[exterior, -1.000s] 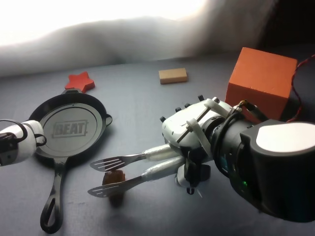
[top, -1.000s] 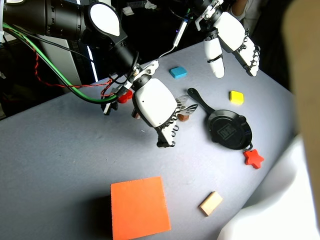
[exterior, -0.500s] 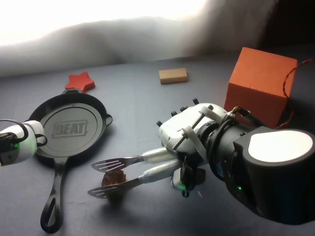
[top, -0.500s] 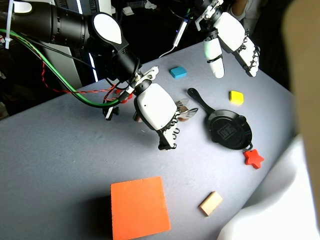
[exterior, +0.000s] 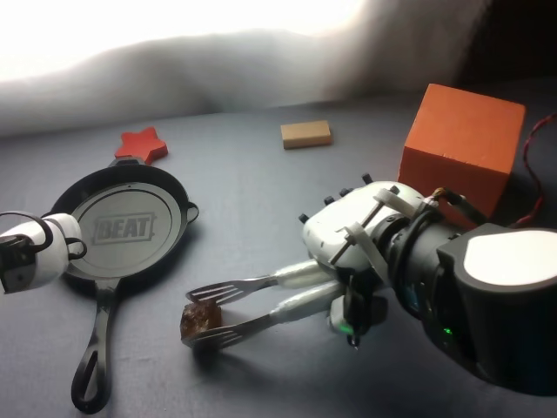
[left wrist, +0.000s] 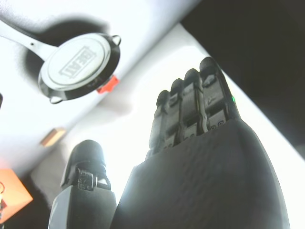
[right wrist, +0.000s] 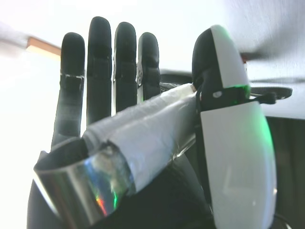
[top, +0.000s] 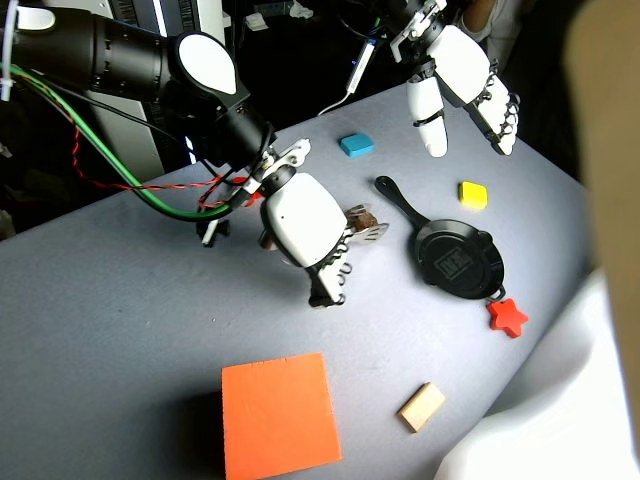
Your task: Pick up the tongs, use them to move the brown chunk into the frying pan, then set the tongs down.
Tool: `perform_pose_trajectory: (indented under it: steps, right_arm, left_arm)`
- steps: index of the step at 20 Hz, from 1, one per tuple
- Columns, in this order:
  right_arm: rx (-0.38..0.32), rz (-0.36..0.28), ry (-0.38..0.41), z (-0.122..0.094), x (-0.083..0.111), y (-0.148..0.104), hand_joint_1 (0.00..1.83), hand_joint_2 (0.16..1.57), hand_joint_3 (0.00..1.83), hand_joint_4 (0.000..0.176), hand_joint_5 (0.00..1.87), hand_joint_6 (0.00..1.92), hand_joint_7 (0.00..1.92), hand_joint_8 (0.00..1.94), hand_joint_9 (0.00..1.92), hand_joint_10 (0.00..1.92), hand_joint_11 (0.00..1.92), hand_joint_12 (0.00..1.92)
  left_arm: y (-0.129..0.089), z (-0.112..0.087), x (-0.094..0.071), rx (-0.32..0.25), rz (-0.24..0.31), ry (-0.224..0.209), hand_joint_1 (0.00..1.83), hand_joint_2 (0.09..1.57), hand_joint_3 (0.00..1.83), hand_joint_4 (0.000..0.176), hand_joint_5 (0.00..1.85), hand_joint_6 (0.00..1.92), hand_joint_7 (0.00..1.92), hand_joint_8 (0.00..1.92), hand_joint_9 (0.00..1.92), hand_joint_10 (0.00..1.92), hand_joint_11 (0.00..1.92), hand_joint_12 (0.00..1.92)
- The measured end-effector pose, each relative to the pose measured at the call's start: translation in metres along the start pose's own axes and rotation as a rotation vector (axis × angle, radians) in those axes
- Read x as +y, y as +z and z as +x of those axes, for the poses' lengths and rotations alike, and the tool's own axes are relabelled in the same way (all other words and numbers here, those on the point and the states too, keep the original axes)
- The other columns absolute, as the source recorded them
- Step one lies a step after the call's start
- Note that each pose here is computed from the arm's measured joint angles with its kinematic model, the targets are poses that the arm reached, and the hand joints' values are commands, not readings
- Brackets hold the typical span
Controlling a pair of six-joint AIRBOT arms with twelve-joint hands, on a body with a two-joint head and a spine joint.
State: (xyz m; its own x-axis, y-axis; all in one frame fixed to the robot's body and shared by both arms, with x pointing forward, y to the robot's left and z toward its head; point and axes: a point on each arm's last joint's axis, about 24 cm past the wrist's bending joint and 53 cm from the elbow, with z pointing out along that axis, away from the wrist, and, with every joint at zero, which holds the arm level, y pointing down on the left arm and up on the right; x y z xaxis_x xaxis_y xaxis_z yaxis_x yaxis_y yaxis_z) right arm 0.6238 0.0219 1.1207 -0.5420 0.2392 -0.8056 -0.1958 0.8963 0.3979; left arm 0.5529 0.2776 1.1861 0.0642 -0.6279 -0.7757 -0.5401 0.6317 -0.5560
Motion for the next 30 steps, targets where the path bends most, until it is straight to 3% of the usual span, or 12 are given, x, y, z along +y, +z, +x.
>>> perform_pose_trajectory:
  steps: [1, 2, 3, 5, 7, 12, 13, 14, 15, 16, 23, 30]
  right_arm:
    - [-0.002, -0.002, -0.003, 0.000, 0.001, 0.000, 1.00, 1.20, 0.00, 0.000, 0.88, 0.04, 0.93, 0.03, 0.90, 0.05, 0.37, 1.25]
    - [-0.003, -0.003, -0.004, 0.000, 0.001, 0.000, 1.08, 1.18, 0.06, 0.000, 0.80, 1.02, 1.00, 0.03, 0.97, 0.07, 0.43, 1.30]
    - [-0.003, -0.004, -0.004, 0.000, 0.001, -0.001, 1.10, 1.20, 0.02, 0.000, 0.79, 1.21, 1.08, 0.05, 1.04, 0.10, 0.49, 1.32]
    - [-0.002, -0.008, -0.006, 0.000, 0.003, -0.001, 1.19, 1.14, 0.00, 0.000, 0.91, 1.10, 1.06, 0.73, 1.16, 0.14, 0.62, 1.28]
    - [-0.001, -0.009, -0.006, 0.000, 0.003, -0.001, 1.21, 1.12, 0.00, 0.000, 0.94, 1.05, 1.07, 0.79, 1.22, 0.19, 0.67, 1.36]
    - [0.002, -0.016, -0.018, 0.003, 0.006, -0.002, 0.87, 1.27, 0.01, 0.000, 0.95, 1.09, 1.25, 0.90, 1.14, 1.21, 0.83, 1.73]
    - [0.003, -0.017, -0.024, 0.003, 0.006, -0.004, 0.75, 1.32, 0.01, 0.000, 1.05, 1.29, 1.35, 1.33, 1.29, 1.61, 1.03, 1.88]
    - [0.008, -0.022, -0.026, 0.004, 0.006, -0.006, 0.69, 1.37, 0.00, 0.080, 1.25, 1.72, 1.52, 1.78, 1.56, 1.86, 1.41, 1.91]
    - [0.012, -0.028, -0.035, 0.007, 0.007, -0.009, 0.66, 1.41, 0.01, 0.157, 1.41, 1.88, 1.65, 1.91, 1.73, 1.91, 1.65, 1.92]
    - [0.021, -0.027, -0.027, 0.010, 0.006, -0.012, 0.68, 1.43, 0.01, 0.172, 1.45, 1.91, 1.66, 1.93, 1.77, 1.92, 1.73, 1.92]
    - [0.012, -0.019, -0.040, 0.004, -0.004, -0.024, 0.86, 1.40, 0.00, 0.176, 1.36, 1.92, 1.59, 1.94, 1.67, 1.92, 1.64, 1.92]
    - [-0.152, -0.156, -0.043, -0.074, 0.031, 0.002, 0.85, 1.39, 0.00, 0.176, 1.33, 1.92, 1.56, 1.94, 1.66, 1.92, 1.63, 1.92]
  left_arm:
    - [0.000, 0.000, 0.000, 0.002, 0.001, 0.000, 0.02, 1.27, 0.00, 0.000, 0.08, 0.00, 0.07, 0.00, 0.05, 0.00, 0.00, 0.18]
    - [0.000, 0.001, -0.001, 0.002, 0.003, 0.000, 0.02, 1.27, 0.00, 0.000, 0.07, 0.00, 0.06, 0.00, 0.04, 0.00, 0.00, 0.13]
    - [0.000, 0.001, -0.001, 0.003, 0.003, 0.000, 0.02, 1.27, 0.00, 0.000, 0.07, 0.00, 0.06, 0.00, 0.04, 0.00, 0.00, 0.12]
    - [0.000, 0.001, -0.001, 0.002, 0.004, 0.000, 0.00, 1.27, 0.00, 0.000, 0.06, 0.00, 0.06, 0.00, 0.05, 0.00, 0.00, 0.17]
    - [0.000, 0.000, -0.001, 0.002, 0.004, 0.000, 0.01, 1.28, 0.00, 0.000, 0.05, 0.00, 0.05, 0.00, 0.04, 0.00, 0.00, 0.14]
    - [0.000, 0.001, -0.001, 0.003, 0.006, 0.000, 0.00, 1.29, 0.00, 0.000, 0.05, 0.00, 0.05, 0.00, 0.03, 0.00, 0.00, 0.06]
    - [0.000, 0.001, -0.001, 0.003, 0.006, 0.000, 0.00, 1.29, 0.00, 0.000, 0.05, 0.00, 0.05, 0.00, 0.03, 0.00, 0.00, 0.06]
    - [0.000, 0.001, -0.002, 0.004, 0.007, 0.000, 0.00, 1.29, 0.00, 0.000, 0.05, 0.00, 0.05, 0.00, 0.03, 0.00, 0.00, 0.08]
    - [0.000, 0.002, -0.002, 0.008, 0.010, 0.000, 0.00, 1.29, 0.00, 0.000, 0.04, 0.00, 0.05, 0.00, 0.03, 0.00, 0.00, 0.06]
    - [0.000, 0.002, -0.004, 0.010, 0.012, -0.005, 0.00, 1.29, 0.00, 0.000, 0.05, 0.00, 0.06, 0.00, 0.04, 0.00, 0.00, 0.07]
    - [0.002, 0.001, -0.007, 0.010, 0.023, -0.008, 0.00, 1.29, 0.00, 0.000, 0.05, 0.00, 0.06, 0.00, 0.03, 0.00, 0.00, 0.09]
    - [0.003, 0.004, -0.015, 0.020, 0.055, 0.003, 0.00, 1.28, 0.00, 0.000, 0.05, 0.00, 0.04, 0.00, 0.02, 0.00, 0.00, 0.04]
